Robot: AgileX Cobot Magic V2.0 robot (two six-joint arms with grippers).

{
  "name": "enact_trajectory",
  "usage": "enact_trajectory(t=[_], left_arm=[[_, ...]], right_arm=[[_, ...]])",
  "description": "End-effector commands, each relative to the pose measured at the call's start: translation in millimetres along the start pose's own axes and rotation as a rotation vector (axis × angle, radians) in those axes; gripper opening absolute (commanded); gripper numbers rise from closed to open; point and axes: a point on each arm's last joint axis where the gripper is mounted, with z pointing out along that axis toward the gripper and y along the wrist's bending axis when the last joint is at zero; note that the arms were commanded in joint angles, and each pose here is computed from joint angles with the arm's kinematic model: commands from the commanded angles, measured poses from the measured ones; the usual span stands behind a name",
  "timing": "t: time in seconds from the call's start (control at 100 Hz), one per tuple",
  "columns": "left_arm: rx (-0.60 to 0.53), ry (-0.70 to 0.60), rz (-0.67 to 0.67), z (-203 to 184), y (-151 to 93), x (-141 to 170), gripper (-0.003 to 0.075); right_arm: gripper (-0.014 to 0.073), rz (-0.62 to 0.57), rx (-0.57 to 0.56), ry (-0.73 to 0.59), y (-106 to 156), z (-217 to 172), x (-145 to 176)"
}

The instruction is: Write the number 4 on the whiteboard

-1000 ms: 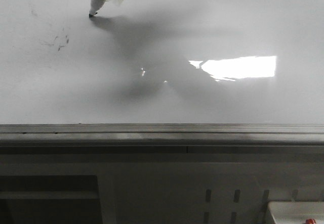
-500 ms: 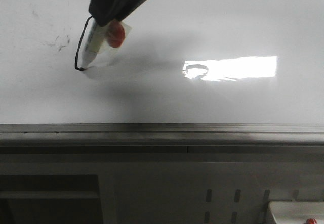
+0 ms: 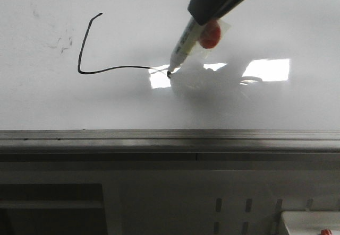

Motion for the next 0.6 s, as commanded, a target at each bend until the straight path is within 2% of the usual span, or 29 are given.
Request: enact_trajectory(t=[0.0,0.17,0.35,0.59], left_arm=[[-0.012,-0.114,-0.020,0.2,2.5,-17.3,0.0367],[-0.012,-0.114,-0.018,0.2,2.5,-17.3,0.0367],[-0.012,-0.114,-0.018,0.2,2.5,-17.3,0.0367],[-0.012,-0.114,-0.018,0.2,2.5,-17.3,0.0367]], right_arm=[[-0.0064,-0.025,0.009,-0.203,3.0,-25.0,-26.8],[-0.0064,-0.049,0.003,-0.309,7.7,-39.2,-53.0],[-0.0064,-0.082,0.043,-0.304,1.7,-23.5,-65.5],[-0.0064,-0.096,0.059,-0.252,-1.9,-3.6,-63.9]])
